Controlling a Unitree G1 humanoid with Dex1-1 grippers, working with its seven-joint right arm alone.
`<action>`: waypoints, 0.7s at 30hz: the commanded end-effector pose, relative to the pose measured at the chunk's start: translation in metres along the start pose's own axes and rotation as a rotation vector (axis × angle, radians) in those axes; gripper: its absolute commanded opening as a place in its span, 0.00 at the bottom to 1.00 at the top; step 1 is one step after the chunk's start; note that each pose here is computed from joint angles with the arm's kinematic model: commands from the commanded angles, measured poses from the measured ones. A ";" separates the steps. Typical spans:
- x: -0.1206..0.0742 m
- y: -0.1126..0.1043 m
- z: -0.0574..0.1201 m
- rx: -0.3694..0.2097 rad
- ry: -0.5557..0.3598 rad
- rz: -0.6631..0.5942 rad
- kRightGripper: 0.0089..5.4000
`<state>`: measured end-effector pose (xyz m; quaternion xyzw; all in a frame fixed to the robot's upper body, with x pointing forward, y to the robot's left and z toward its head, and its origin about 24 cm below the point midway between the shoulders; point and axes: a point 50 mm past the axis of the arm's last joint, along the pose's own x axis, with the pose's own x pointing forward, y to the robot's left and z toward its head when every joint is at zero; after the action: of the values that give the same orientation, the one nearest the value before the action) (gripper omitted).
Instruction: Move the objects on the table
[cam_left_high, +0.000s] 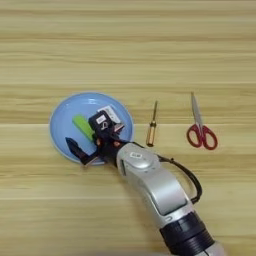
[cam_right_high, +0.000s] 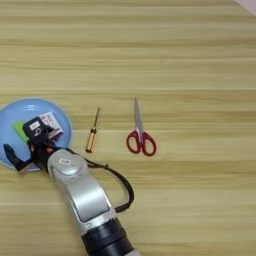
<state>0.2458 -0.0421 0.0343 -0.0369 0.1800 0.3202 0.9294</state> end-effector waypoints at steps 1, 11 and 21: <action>0.004 -0.005 0.019 -0.040 -0.052 -0.028 0.99; 0.009 -0.008 0.009 -0.074 0.005 -0.039 0.99; 0.012 -0.012 0.002 -0.086 0.037 -0.053 0.99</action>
<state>0.2555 -0.0404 0.0257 -0.0682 0.1965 0.3183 0.9249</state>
